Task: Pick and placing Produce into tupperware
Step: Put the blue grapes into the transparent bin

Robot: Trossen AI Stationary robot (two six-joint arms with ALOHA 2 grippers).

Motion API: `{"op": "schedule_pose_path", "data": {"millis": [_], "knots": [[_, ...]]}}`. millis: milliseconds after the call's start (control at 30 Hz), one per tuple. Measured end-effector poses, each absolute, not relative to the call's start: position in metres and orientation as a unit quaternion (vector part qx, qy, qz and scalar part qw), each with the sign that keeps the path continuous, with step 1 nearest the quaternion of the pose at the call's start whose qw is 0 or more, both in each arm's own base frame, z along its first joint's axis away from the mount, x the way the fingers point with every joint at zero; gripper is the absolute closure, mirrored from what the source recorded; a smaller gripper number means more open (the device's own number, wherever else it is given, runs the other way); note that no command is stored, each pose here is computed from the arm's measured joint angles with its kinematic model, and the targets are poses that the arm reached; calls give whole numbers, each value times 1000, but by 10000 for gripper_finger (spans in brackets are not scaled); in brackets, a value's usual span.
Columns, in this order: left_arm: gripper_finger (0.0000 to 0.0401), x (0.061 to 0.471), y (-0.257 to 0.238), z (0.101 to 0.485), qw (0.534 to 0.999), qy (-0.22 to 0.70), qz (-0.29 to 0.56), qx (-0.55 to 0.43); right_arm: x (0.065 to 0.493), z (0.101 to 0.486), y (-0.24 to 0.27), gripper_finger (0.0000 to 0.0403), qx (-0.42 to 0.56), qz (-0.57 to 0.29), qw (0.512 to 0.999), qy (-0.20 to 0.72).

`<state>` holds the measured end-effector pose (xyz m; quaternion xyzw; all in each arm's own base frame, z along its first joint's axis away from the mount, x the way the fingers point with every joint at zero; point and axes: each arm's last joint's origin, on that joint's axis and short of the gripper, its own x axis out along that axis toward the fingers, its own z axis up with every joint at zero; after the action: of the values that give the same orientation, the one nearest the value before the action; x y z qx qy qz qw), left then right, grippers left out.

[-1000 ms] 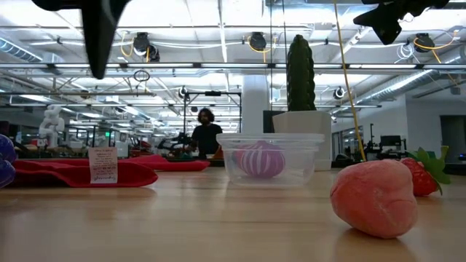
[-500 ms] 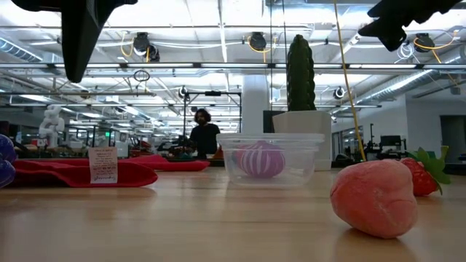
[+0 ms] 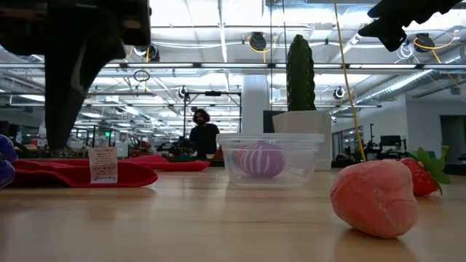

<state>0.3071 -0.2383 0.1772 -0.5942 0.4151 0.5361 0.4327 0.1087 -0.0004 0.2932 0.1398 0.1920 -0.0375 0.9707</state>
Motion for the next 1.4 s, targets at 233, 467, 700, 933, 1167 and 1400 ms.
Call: {"op": "schedule_pose_path", "data": {"millis": [233,467,700,933,1167,1400], "knots": [[13,305,-236,170,434,416,540,-589,109,293,0,218,140,-37,971,191],[13,303,-235,158,434,416,533,-595,110,296,0,218,140,-36,973,179],[13,302,-234,155,436,418,531,-594,110,298,0,218,129,-32,977,169],[22,302,-234,155,437,419,533,-591,111,298,0,218,129,-32,977,166],[94,302,-234,155,440,421,530,-590,111,298,0,218,130,-32,977,166],[150,302,-234,155,441,422,529,-590,111,298,0,218,130,-32,977,166]]}}
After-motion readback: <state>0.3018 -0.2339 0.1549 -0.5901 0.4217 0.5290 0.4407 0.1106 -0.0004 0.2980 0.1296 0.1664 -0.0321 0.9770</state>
